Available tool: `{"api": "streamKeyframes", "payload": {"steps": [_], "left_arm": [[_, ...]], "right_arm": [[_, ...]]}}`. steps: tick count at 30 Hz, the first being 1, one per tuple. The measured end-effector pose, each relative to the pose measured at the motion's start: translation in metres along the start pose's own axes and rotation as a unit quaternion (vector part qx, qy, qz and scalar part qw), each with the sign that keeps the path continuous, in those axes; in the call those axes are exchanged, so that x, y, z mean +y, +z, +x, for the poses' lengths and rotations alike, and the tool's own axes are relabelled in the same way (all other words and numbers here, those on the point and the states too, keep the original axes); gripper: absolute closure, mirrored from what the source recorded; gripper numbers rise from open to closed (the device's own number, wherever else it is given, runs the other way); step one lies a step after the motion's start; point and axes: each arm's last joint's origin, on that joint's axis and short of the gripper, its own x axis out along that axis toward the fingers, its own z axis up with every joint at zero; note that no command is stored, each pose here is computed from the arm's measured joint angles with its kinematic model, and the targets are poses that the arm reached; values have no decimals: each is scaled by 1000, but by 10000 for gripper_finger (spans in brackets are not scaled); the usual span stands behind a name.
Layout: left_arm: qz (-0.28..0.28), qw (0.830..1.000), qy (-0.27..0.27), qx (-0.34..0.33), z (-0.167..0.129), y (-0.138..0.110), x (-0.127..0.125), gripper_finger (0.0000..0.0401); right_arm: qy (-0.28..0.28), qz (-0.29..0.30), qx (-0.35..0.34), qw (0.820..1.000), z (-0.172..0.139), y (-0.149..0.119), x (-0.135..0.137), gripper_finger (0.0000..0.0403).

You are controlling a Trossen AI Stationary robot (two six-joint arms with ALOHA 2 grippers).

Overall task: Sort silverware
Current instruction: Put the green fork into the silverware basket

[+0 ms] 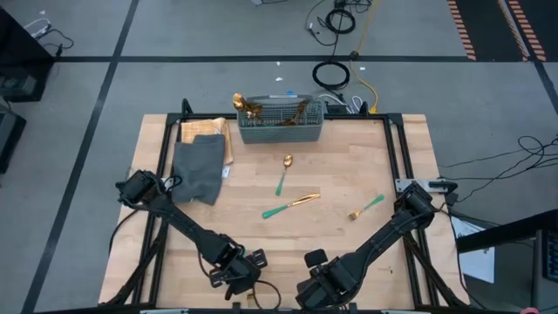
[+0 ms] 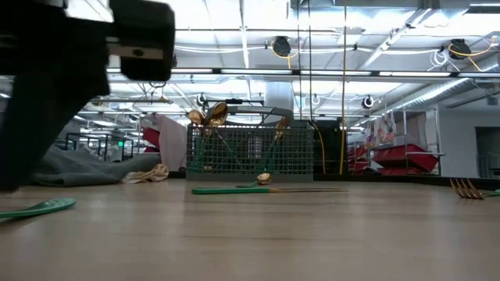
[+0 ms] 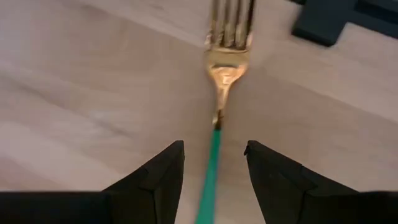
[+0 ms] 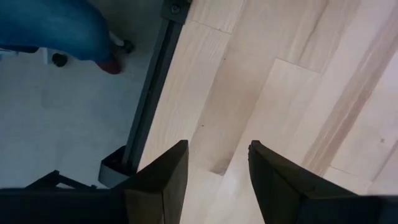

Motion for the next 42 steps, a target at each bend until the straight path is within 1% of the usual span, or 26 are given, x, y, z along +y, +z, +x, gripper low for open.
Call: {"api": "streamKeyframes", "payload": {"steps": [5, 8, 10, 12, 15, 18, 22, 24, 28, 32, 34, 37, 39, 42], "left_arm": [[0, 1000, -22, -9, 13, 0, 0, 218], [1, 1000, -16, -20, 21, 1, 2, 218], [4, 999, -2, -41, 24, 5, 6, 220], [5, 999, 3, -47, 26, 5, 7, 228], [6, 998, 6, -60, 33, 7, 9, 260], [3, 998, -14, -59, 43, 4, 9, 311], [-7, 999, -20, -48, 54, -1, 13, 379], [-20, 999, -7, -36, 54, -3, 14, 387], [-41, 999, 6, -26, 49, -7, 20, 388], [-60, 996, 63, -10, 32, -8, 28, 389], [-77, 991, 108, 14, 23, -12, 34, 389], [-108, 974, 194, 43, 4, -16, 45, 389], [-120, 962, 242, 41, -12, -14, 50, 390], [-160, 938, 304, 34, -34, -17, 61, 390]], "right_arm": [[-14, -3, -5, 1000, 0, -1, 2, 248], [-23, -4, -9, 1000, 0, -1, 2, 248], [-24, -4, -9, 1000, 0, -1, 2, 248], [-24, -4, -9, 1000, 0, -1, 2, 248], [-24, -2, -9, 1000, 0, -1, 2, 248], [-24, 5, -9, 1000, 0, -1, 2, 248], [-24, 12, -9, 1000, 0, -2, 4, 248], [-24, 16, -8, 1000, 1, -3, 6, 248], [-24, 28, -5, 999, 1, -5, 10, 248], [-29, 49, 9, 998, 1, -12, 18, 248], [-32, 58, 16, 998, 2, -17, 24, 248], [-32, 73, 17, 997, 3, -23, 37, 248], [-46, 83, 7, 995, 3, -28, 45, 248], [-74, 90, -15, 993, 4, -36, 60, 248]]}}
